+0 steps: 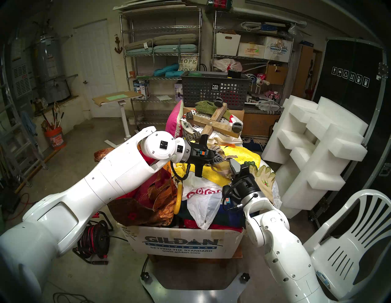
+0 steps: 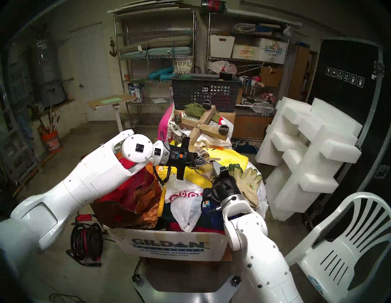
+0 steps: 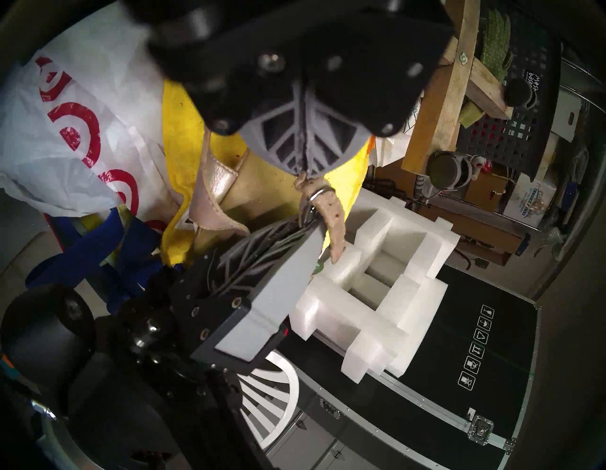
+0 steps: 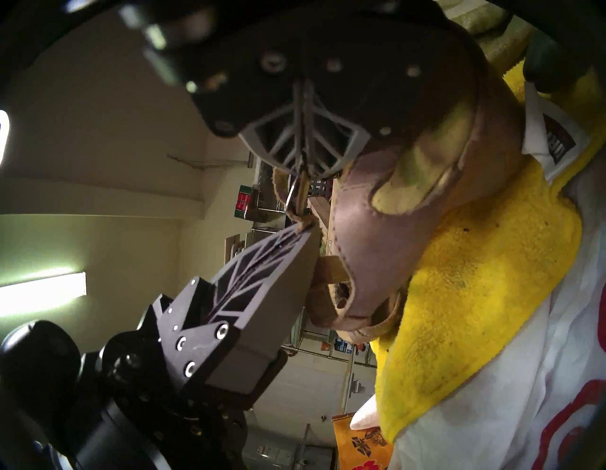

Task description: Unbuckle a shoe

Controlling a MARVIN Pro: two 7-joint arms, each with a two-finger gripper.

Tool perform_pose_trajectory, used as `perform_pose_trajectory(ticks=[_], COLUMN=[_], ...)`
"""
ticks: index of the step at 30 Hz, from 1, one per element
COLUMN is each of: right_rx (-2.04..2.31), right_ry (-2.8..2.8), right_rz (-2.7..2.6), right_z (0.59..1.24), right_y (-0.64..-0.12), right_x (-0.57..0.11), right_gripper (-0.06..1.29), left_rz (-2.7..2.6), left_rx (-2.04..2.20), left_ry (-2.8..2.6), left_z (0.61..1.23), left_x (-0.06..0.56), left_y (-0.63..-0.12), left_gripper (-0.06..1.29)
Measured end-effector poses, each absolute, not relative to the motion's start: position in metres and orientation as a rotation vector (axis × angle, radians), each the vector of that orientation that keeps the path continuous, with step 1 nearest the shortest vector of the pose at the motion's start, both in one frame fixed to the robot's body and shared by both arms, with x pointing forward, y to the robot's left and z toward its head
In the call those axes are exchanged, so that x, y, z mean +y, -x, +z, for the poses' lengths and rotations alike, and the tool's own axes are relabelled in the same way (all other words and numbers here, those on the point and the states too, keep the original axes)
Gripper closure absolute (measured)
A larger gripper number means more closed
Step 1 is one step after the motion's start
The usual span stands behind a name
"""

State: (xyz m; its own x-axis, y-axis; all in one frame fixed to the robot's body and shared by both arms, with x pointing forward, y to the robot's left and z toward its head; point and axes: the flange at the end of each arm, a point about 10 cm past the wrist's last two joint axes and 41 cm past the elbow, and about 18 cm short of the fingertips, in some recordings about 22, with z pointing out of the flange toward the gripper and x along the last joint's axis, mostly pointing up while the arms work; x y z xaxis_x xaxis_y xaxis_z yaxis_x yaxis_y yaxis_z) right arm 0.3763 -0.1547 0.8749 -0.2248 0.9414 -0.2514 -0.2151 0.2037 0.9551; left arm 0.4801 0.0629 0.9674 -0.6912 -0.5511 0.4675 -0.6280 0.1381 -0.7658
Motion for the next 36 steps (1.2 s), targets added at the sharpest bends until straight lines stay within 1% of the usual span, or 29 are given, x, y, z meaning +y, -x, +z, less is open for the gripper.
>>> perform_pose_trajectory(ticks=[24, 28, 36], right_rx=[1.417, 1.415, 1.413], right_ry=[-0.662, -0.671, -0.688], right_rz=[1.253, 1.262, 1.272], right_z=[0.8717, 0.8719, 0.8725], right_y=[-0.3802, -0.3804, -0.3804], right_x=[-0.1588, -0.1585, -0.1586], right_gripper=[1.25, 1.25, 1.25], left_rz=[1.604, 1.616, 1.632], left_rx=[-2.328, -2.327, -2.329], left_ry=[-1.212, -1.213, -1.212], left_z=[0.9674, 0.9678, 0.9686], left_x=[0.0652, 0.0651, 0.0646], left_y=[-0.4807, -0.4809, -0.4808], left_gripper=[1.25, 1.14, 1.13])
